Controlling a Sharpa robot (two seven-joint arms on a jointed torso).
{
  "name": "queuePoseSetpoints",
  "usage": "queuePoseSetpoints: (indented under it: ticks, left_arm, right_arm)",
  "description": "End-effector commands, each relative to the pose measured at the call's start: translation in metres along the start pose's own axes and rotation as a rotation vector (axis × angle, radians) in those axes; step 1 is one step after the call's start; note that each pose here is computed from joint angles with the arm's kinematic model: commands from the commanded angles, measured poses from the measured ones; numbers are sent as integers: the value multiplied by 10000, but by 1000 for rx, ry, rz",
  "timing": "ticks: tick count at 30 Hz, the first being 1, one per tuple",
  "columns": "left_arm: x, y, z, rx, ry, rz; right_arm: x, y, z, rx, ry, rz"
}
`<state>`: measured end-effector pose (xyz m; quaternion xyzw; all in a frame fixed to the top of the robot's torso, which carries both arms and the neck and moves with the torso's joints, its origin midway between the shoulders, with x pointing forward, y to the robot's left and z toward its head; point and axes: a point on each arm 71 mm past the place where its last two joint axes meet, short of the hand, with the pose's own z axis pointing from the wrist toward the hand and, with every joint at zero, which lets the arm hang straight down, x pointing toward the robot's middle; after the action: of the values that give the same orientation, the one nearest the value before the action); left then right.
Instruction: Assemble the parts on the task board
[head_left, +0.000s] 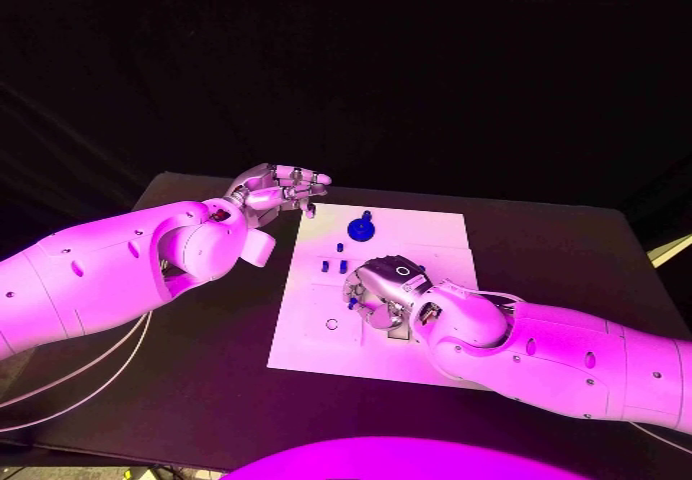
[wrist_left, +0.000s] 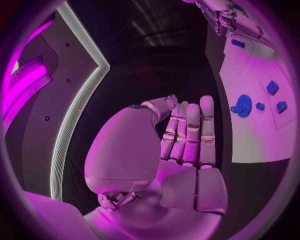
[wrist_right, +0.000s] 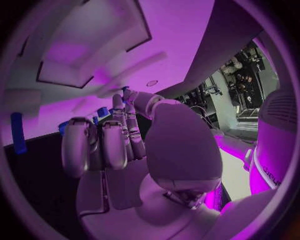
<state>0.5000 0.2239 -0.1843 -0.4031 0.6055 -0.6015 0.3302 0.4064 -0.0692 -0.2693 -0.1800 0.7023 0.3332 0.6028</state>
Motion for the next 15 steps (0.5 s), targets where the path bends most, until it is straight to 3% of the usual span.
queuePoseSetpoints:
  ticks: [1, 15]
  left_arm:
    - [12, -11, 5, 2, 5, -2]
    - [2, -9, 1, -3, 3, -1]
  right_arm:
    - [35, 15, 2, -2, 19, -8]
    - [61, -5, 7, 11, 44, 0]
